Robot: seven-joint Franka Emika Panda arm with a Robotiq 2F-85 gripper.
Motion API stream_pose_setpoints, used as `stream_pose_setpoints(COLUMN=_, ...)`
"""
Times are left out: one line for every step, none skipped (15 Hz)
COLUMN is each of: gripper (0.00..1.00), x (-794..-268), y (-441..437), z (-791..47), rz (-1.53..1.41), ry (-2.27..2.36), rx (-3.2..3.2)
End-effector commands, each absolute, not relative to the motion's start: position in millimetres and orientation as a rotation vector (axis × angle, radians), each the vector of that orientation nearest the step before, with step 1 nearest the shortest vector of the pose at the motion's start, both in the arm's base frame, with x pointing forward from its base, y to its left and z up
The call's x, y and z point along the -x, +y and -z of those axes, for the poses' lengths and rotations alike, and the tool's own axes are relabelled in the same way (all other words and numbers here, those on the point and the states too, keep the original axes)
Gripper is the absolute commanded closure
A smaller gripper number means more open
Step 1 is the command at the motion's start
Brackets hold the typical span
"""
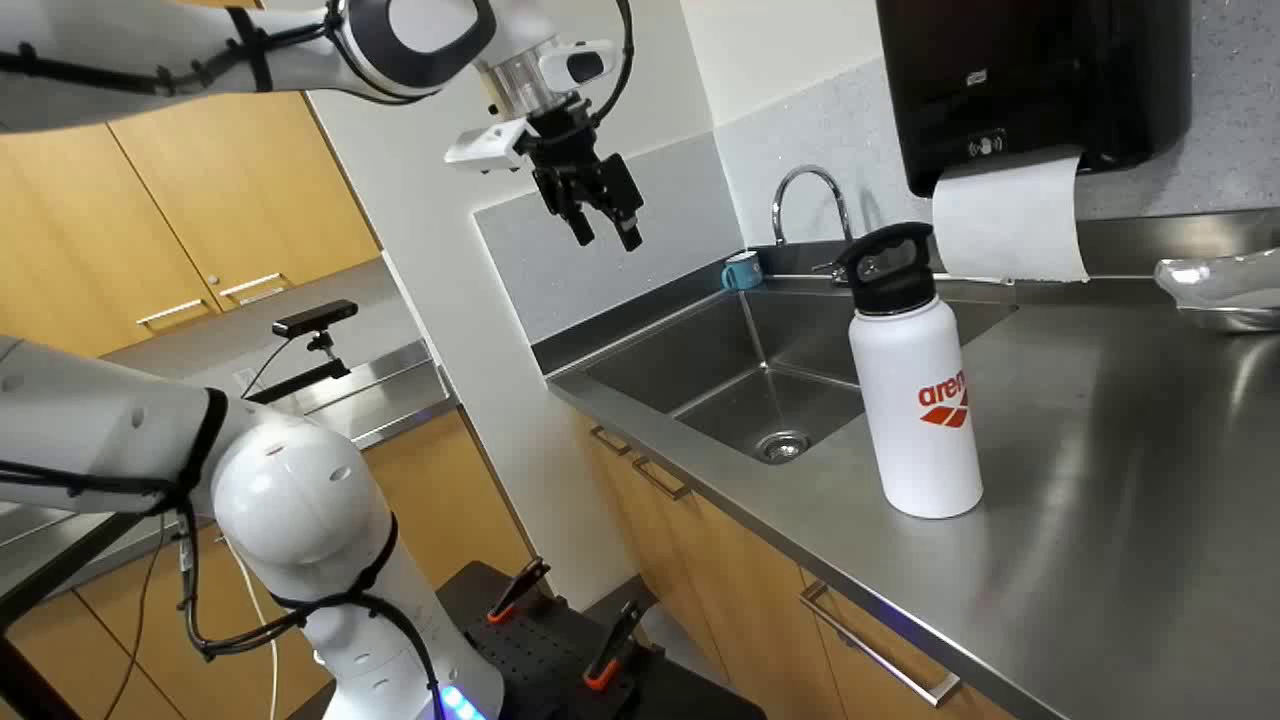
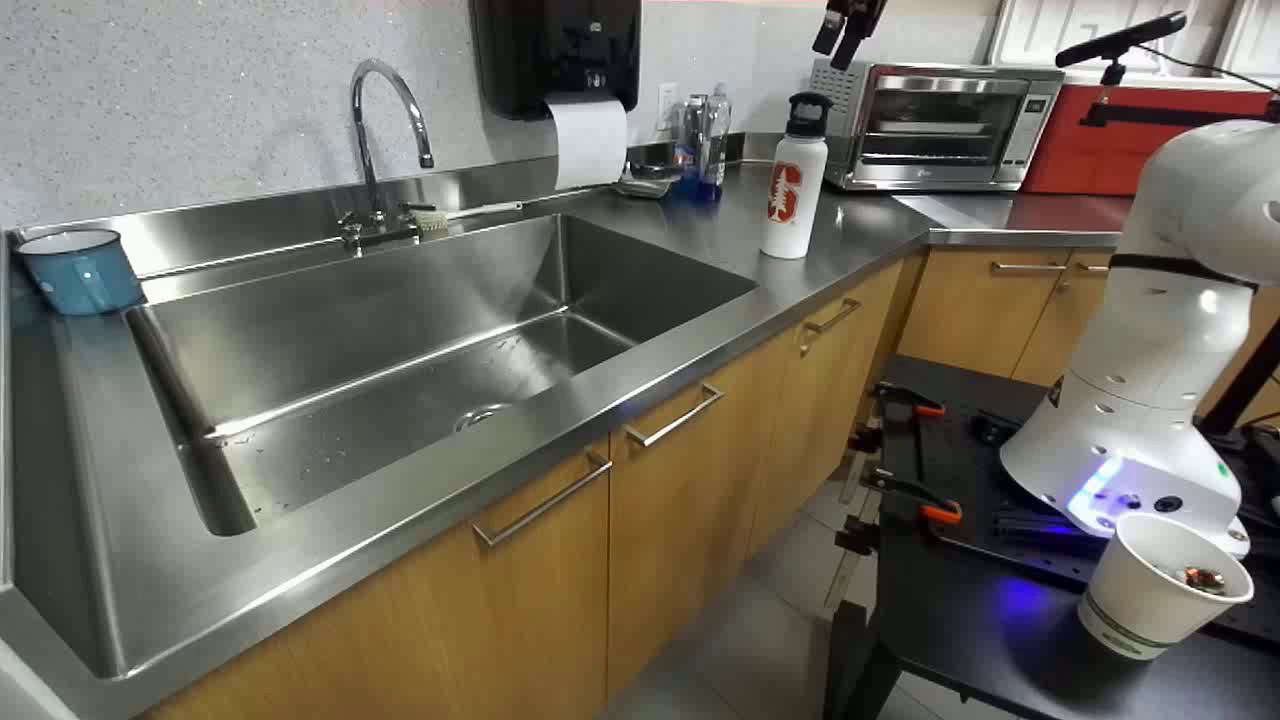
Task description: Open the left door of the cabinet on the far left
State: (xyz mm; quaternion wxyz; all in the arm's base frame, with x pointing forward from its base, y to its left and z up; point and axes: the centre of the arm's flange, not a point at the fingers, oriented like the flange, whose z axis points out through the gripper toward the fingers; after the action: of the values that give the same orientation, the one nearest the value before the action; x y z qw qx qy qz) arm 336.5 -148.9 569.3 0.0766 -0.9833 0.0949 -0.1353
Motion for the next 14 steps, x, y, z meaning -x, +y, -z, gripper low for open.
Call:
stream_pose_setpoints(gripper=0.00, x=-336, y=-149, z=-569, rz=0.406, ry=0.285, rx=2.946)
stream_pose_setpoints(gripper=0.00, x=-336, y=-149, z=-569, rz=0.406, ry=0.285, rx=2.946)
stream_pose_setpoints(gripper=0.00, x=-336, y=-149, z=-569, rz=0.406, ry=0.285, rx=2.946)
stream_pose_setpoints(gripper=0.00, x=-336, y=-149, z=-569, rz=0.406, ry=0.285, rx=2.946)
stream_pose_setpoints(gripper=0.00, x=-336, y=-149, z=-569, rz=0.406, ry=0.285, rx=2.946)
stream_pose_setpoints(gripper=0.00, x=-336, y=-149, z=-569, rz=0.406, ry=0.285, rx=2.946)
stream_pose_setpoints(gripper=0.00, x=-336, y=-149, z=-569, rz=0.406, ry=0.285, rx=2.946)
stream_pose_setpoints(gripper=0.00, x=-336, y=-149, z=-569, rz=0.406, ry=0.285, rx=2.946)
stream_pose_setpoints(gripper=0.00, x=-336, y=-149, z=-569, rz=0.406, ry=0.285, rx=2.946)
stream_pose_setpoints(gripper=0.00, x=-339, y=-143, z=-569, rz=0.410, ry=0.256, rx=2.958)
stream_pose_setpoints(gripper=0.00, x=-342, y=-129, z=-569, rz=0.416, ry=0.195, rx=2.971)
stream_pose_setpoints(gripper=0.00, x=-345, y=-115, z=-569, rz=0.412, ry=0.126, rx=2.980)
stream_pose_setpoints(gripper=0.00, x=-348, y=-100, z=-568, rz=0.405, ry=0.053, rx=2.993)
stream_pose_setpoints(gripper=0.00, x=-353, y=-80, z=-565, rz=0.390, ry=-0.030, rx=3.008)
